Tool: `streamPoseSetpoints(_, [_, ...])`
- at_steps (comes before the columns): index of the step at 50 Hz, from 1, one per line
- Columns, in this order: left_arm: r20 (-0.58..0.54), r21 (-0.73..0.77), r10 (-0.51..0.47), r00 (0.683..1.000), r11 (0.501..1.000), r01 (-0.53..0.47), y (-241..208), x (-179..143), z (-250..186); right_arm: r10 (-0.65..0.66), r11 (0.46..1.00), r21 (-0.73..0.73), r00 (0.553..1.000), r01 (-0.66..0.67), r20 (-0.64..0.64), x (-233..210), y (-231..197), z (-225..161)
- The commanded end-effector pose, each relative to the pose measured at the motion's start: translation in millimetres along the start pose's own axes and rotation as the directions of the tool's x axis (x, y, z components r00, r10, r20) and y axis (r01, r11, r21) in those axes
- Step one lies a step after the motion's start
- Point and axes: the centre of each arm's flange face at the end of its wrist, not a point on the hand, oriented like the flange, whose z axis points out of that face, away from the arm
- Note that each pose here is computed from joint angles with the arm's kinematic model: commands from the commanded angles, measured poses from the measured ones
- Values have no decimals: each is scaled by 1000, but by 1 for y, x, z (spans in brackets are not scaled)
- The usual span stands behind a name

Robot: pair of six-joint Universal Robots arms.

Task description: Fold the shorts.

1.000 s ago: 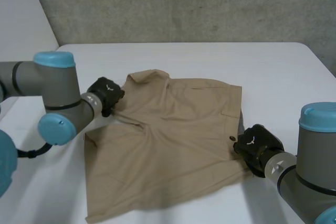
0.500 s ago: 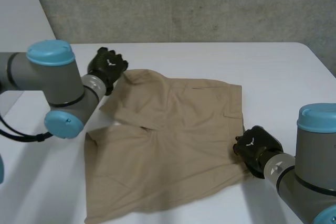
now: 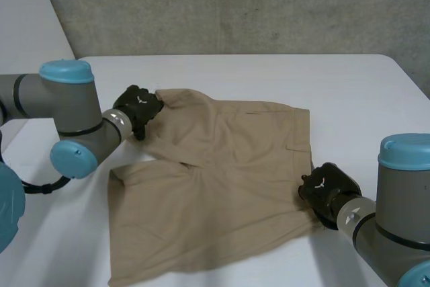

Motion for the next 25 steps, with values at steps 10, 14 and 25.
streamPoseSetpoints(10, [-47,-35,-13,999,999,12,9,6,2,-6,1000,0,1000,6,2,-1,0,0])
streamPoseSetpoints(14, [-54,-23,-15,998,1000,14,7,6,3,-6,1000,0,1000,6,2,-1,0,0])
streamPoseSetpoints(25, [30,-60,-23,999,998,25,15,-9,10,-5,1000,-6,1000,5,7,-2,1,2])
